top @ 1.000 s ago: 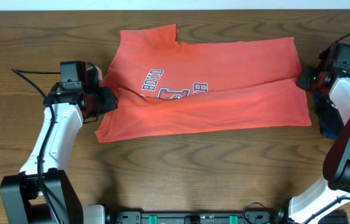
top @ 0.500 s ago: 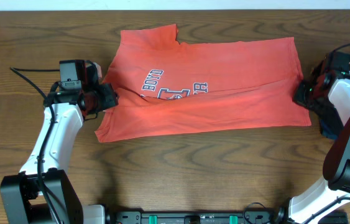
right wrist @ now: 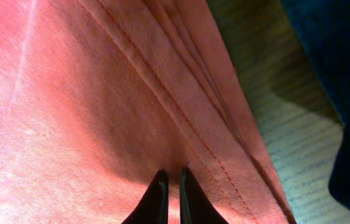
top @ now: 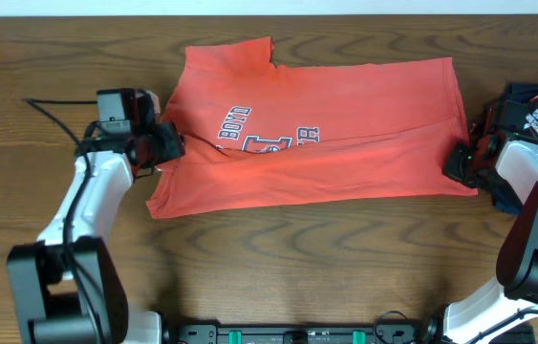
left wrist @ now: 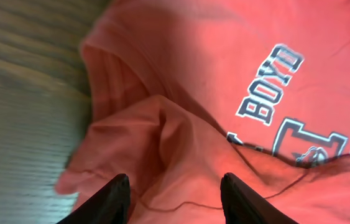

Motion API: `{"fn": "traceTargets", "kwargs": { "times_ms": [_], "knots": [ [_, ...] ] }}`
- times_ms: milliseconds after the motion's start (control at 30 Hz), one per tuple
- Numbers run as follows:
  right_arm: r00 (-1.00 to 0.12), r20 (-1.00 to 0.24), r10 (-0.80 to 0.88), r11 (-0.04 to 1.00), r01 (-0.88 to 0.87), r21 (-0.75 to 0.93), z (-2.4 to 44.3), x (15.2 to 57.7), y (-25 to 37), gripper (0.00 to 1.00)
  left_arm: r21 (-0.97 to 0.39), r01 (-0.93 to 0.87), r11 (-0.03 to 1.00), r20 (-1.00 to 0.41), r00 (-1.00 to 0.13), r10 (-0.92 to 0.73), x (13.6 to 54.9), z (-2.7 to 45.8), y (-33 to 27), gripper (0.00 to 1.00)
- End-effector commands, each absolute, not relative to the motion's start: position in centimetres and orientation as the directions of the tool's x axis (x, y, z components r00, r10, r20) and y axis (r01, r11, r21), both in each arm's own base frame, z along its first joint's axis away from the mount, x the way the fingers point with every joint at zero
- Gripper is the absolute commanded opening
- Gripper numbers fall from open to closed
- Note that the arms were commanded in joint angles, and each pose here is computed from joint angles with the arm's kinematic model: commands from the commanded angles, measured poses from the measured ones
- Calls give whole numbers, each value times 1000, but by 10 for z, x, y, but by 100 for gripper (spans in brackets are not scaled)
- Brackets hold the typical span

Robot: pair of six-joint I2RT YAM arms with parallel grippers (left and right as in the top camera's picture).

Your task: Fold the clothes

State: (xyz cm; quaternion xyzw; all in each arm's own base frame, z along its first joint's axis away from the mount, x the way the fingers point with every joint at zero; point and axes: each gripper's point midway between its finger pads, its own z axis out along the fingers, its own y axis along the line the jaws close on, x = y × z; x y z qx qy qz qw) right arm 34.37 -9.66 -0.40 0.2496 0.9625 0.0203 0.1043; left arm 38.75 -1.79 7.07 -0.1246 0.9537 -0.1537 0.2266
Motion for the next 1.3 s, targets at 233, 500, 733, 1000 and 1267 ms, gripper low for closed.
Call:
{"fn": "traceTargets", "kwargs": {
  "times_ms": [233,500,733,1000,1267],
  "knots": [
    [-876,-89,474,880,472,45,-23,314,-90,6,-354,-121,927,-387,-884,-263,405,37,-43,49],
    [-876,-85,474,880,472,44,-23,313,-90,7,-360,-113,926,-414,-870,-267,413,39,-43,19],
    [-876,-83,474,880,472,43,-23,312,-90,6,-600,105,793,-461,-856,-236,425,78,-93,6],
    [-876,-84,474,880,472,43,-23,313,-90,7,-655,272,705,-524,-836,-164,422,102,-115,6],
    [-877,-83,474,880,474,23,-23,311,-93,7,-371,-36,928,-450,-867,-214,416,48,-49,6]
  ]
}}
